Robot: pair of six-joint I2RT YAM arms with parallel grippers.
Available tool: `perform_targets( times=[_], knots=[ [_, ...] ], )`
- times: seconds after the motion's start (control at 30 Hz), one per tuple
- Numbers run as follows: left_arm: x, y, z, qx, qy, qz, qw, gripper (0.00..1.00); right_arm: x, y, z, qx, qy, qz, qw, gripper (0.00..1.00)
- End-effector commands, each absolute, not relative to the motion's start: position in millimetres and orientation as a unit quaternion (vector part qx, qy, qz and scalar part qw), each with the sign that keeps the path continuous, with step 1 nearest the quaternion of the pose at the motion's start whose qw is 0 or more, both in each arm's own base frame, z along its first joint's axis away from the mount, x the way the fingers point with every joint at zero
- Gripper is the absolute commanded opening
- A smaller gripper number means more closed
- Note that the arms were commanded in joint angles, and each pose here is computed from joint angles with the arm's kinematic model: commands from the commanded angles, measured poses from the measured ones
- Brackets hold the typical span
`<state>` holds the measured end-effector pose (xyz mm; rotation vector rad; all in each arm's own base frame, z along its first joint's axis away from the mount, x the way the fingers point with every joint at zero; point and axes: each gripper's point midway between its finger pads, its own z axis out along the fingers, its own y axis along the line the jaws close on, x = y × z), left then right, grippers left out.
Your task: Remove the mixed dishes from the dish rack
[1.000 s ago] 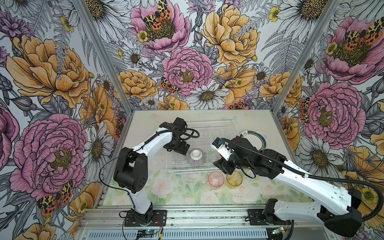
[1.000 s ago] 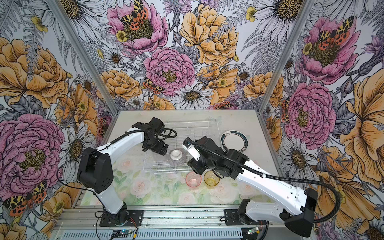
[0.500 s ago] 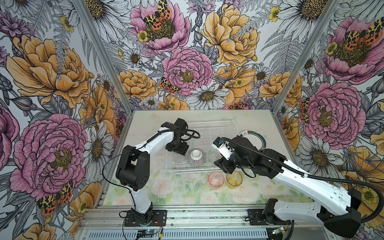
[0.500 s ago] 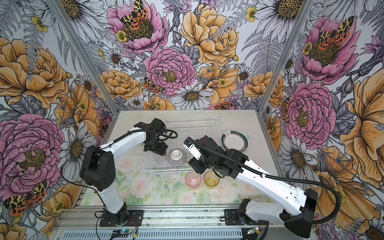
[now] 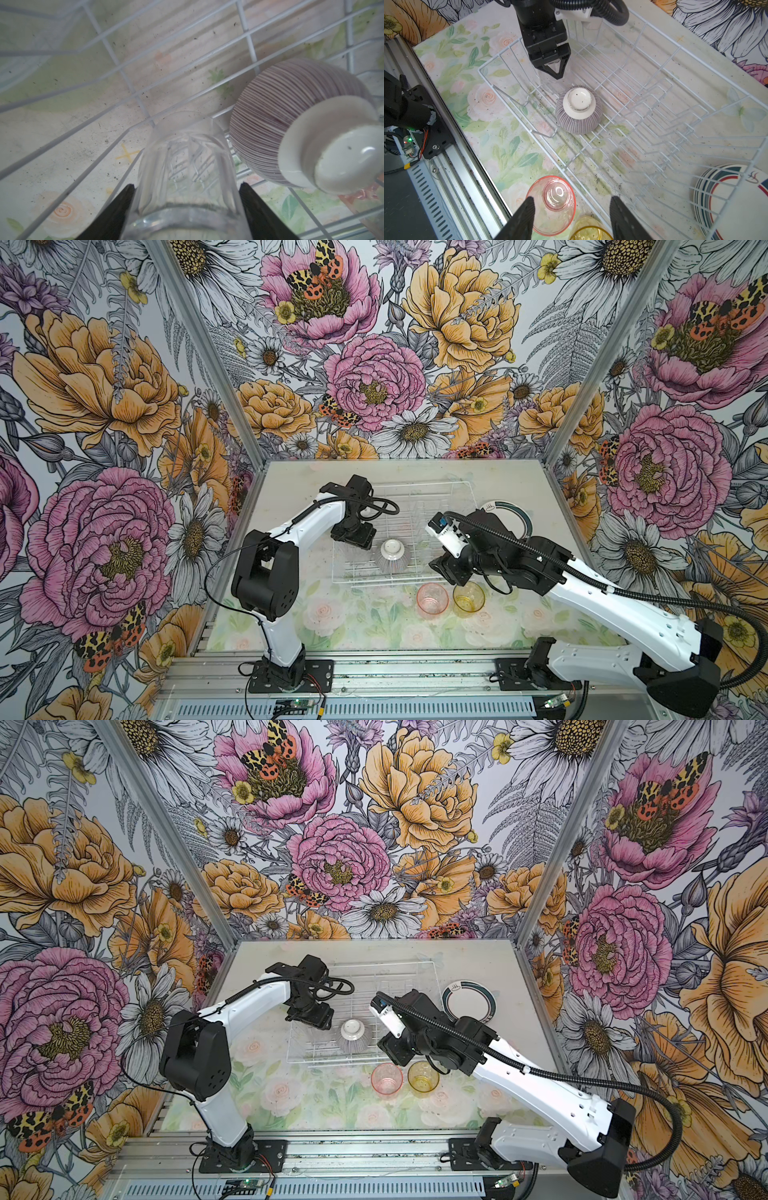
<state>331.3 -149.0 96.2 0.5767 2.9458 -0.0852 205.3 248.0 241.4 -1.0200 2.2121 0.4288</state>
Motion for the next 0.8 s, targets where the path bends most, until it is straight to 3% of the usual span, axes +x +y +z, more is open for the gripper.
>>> perform_targets(
  times=[0.0, 0.43, 0.77],
  knots=[
    [336, -153, 117, 0.195, 0.975, -0.056, 0.094, 0.62, 206, 255, 253, -0.382, 0.834, 0.199, 0.344, 0.6],
    [338, -152, 177, 0.179, 0.958, -0.142, 0.172, 0.61, 201, 275, 266, -0.372, 0.807, 0.312, 0.335, 0.59],
    [331, -190, 244, 0.215, 0.895, -0.3, 0.251, 0.61, 202, 285, 293, -0.334, 0.751, 0.457, 0.34, 0.57]
  ],
)
